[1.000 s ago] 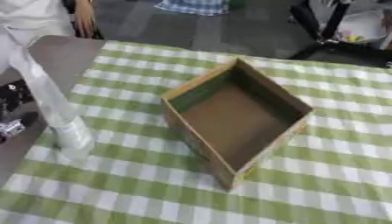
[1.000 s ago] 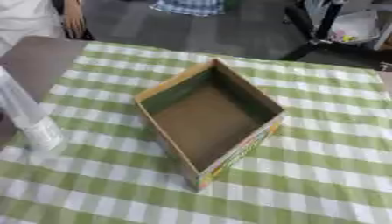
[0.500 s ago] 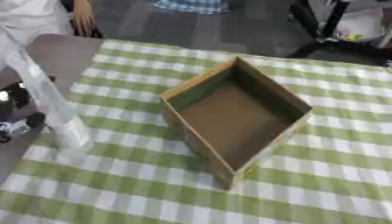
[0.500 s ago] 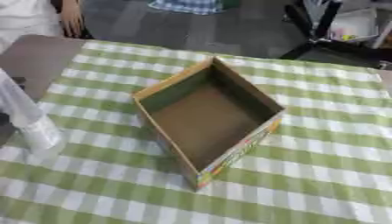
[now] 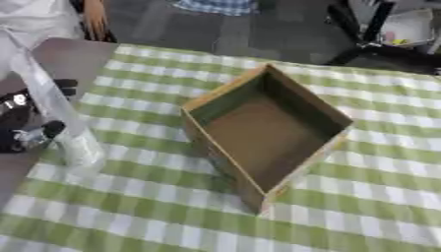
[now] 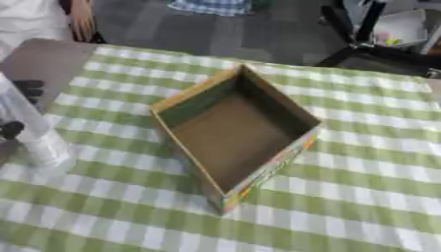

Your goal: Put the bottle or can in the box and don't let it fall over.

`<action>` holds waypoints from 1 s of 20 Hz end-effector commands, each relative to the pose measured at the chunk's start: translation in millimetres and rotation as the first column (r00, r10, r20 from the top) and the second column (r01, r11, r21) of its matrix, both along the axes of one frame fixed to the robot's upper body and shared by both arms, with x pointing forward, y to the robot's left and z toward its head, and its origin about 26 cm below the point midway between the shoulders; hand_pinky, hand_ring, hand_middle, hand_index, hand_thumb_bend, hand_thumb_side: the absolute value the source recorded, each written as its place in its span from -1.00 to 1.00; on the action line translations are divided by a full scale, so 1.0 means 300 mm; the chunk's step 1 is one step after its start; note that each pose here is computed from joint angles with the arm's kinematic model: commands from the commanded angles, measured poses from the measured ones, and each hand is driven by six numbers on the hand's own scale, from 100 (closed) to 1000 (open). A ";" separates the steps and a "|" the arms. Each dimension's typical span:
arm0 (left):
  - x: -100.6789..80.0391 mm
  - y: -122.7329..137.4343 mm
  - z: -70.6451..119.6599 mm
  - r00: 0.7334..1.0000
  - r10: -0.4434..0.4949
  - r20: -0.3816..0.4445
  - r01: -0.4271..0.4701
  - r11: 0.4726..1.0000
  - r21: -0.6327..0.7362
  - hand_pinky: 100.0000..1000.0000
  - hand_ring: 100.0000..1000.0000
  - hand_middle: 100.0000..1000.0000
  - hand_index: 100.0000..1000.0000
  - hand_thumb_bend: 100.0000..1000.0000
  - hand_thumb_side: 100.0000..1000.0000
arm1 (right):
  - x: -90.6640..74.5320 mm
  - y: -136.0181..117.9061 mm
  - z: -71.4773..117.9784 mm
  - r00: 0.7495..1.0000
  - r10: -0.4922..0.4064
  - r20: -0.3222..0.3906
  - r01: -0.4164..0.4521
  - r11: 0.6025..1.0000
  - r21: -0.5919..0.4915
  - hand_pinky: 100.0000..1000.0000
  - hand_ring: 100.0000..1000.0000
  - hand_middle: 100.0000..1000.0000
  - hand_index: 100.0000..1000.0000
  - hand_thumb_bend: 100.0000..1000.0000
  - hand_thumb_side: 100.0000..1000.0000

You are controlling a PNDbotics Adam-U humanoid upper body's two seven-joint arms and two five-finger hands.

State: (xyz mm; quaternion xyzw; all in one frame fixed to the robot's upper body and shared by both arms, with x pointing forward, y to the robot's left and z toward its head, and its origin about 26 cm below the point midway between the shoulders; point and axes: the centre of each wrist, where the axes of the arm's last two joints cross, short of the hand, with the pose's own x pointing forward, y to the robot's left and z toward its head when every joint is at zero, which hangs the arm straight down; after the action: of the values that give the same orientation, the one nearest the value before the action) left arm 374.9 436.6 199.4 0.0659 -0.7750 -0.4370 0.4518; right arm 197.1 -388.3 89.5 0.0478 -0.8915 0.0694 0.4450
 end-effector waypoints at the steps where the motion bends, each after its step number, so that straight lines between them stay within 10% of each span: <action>1: 0.010 -0.001 0.042 1.000 -0.011 0.028 0.010 0.999 0.042 1.00 1.00 0.94 1.00 -0.49 -0.15 | -0.001 -0.002 0.023 1.000 0.009 0.012 -0.009 1.000 -0.019 0.82 1.00 1.00 1.00 -1.00 0.14; 20: 0.056 -0.066 0.051 0.999 -0.048 0.022 0.046 0.997 0.060 1.00 1.00 0.81 0.91 -0.57 -0.22 | 0.001 0.004 0.020 1.000 0.016 0.004 -0.016 1.000 -0.016 0.83 1.00 1.00 1.00 -1.00 0.14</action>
State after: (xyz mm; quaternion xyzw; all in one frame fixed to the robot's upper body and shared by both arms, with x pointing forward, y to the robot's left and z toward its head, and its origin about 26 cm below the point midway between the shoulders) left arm 392.0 414.2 200.1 0.0542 -0.7671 -0.4581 0.4459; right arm 197.9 -385.8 88.0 0.0550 -0.8894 0.0683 0.4487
